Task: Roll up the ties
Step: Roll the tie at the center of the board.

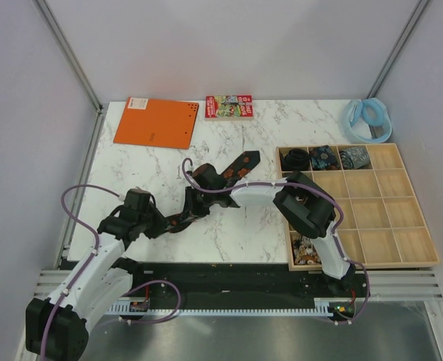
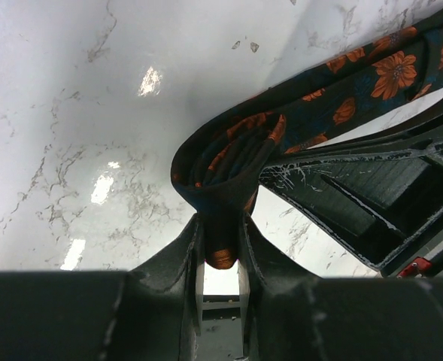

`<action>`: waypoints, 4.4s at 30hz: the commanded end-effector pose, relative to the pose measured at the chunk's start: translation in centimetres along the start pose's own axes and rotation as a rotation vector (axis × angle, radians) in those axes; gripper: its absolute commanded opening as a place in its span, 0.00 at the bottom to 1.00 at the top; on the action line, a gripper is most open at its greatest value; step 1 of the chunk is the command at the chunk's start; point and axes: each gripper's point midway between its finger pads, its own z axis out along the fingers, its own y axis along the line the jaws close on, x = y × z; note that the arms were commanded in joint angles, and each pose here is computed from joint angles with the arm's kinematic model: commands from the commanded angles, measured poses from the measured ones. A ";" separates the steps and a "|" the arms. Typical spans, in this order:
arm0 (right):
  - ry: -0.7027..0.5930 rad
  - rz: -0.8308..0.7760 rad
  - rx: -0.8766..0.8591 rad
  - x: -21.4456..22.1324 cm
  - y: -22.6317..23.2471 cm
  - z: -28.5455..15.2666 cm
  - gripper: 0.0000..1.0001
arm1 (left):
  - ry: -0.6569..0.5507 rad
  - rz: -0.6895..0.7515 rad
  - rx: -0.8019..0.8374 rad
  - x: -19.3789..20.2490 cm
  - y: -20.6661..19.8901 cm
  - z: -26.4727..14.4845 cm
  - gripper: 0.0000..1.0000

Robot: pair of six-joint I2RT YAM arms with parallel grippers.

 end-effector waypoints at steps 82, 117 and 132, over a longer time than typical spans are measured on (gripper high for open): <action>-0.009 0.005 -0.074 3.0 5.3 2.8 0.16 | 0.094 0.355 -0.261 -4.1 -2.0 -0.5 0.02; -0.158 -0.060 0.142 0.1 -1.6 -9.2 0.44 | 0.188 0.501 -0.424 -2.0 -5.0 4.4 0.41; -0.200 -0.088 0.128 -1.0 0.3 -11.1 0.45 | 0.065 0.489 -0.230 -3.9 -9.6 -1.0 0.67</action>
